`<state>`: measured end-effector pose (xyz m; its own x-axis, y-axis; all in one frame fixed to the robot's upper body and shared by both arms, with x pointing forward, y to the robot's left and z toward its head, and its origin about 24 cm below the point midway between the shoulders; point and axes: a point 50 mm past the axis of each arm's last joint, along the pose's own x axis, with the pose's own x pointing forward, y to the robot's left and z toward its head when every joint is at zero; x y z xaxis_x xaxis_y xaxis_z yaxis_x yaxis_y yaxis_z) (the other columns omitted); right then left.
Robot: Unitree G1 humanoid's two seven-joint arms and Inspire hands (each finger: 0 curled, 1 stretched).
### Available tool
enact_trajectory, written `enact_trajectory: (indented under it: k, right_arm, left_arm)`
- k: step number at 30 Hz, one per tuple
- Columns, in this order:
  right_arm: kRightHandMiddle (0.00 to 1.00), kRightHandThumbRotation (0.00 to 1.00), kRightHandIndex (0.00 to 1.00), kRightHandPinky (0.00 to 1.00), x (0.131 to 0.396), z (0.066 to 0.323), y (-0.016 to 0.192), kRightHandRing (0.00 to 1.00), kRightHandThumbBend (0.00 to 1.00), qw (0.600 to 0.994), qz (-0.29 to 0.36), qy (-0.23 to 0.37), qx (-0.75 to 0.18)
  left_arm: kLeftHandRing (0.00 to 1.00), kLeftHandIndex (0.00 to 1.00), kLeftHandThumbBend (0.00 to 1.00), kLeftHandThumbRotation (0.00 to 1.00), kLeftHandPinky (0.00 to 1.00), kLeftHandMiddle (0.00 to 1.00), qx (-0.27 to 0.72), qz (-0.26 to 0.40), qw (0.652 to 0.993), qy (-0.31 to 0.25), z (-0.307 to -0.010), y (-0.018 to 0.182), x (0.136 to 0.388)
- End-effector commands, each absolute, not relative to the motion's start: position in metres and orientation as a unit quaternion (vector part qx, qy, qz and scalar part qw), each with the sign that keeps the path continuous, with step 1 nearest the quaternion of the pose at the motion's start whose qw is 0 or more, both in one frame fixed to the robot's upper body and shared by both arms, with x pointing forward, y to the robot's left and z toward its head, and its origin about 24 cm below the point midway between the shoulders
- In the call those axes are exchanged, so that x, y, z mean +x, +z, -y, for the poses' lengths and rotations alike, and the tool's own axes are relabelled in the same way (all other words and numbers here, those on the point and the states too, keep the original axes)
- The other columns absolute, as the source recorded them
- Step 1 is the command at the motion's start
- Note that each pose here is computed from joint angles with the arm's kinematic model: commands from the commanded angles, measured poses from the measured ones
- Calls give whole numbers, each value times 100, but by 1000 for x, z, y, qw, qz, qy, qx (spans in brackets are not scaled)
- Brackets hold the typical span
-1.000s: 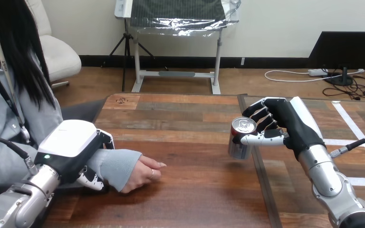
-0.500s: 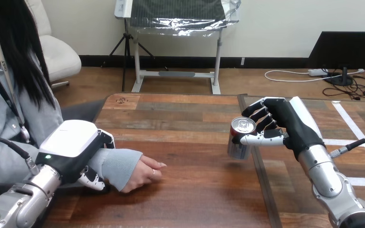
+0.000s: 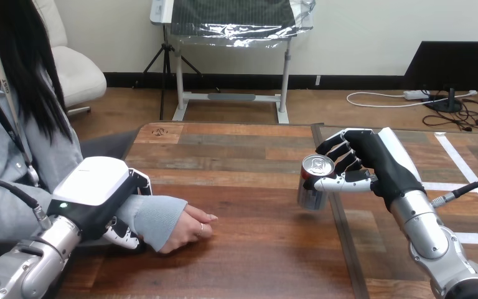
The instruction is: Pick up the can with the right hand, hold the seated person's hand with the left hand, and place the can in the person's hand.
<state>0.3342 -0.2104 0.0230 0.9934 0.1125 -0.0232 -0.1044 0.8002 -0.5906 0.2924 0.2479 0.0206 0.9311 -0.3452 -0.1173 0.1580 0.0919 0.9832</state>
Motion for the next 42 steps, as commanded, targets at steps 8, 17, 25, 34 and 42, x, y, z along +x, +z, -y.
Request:
enact_trajectory:
  k: [8, 17, 25, 34, 42]
  right_arm:
    - [50, 0, 54, 38, 348, 207, 50, 43, 77, 949, 63, 49, -304]
    - [50, 0, 54, 38, 348, 205, 50, 43, 77, 949, 63, 53, -303]
    - [50, 0, 54, 38, 348, 203, 50, 43, 76, 950, 64, 59, -298]
    - [50, 0, 54, 38, 348, 201, 51, 43, 76, 951, 67, 66, -294]
    - [50, 0, 54, 38, 348, 199, 51, 43, 76, 952, 71, 71, -290]
  left_arm:
    - [37, 43, 93, 0, 35, 41, 639, 125, 745, -145, -240, 44, 304]
    - [36, 42, 94, 0, 35, 41, 628, 140, 752, -144, -239, 47, 304]
    - [36, 41, 94, 0, 33, 40, 621, 153, 755, -144, -236, 54, 303]
    - [35, 41, 94, 0, 32, 40, 618, 169, 755, -139, -231, 61, 302]
    - [36, 40, 95, 0, 35, 40, 619, 181, 752, -134, -227, 68, 301]
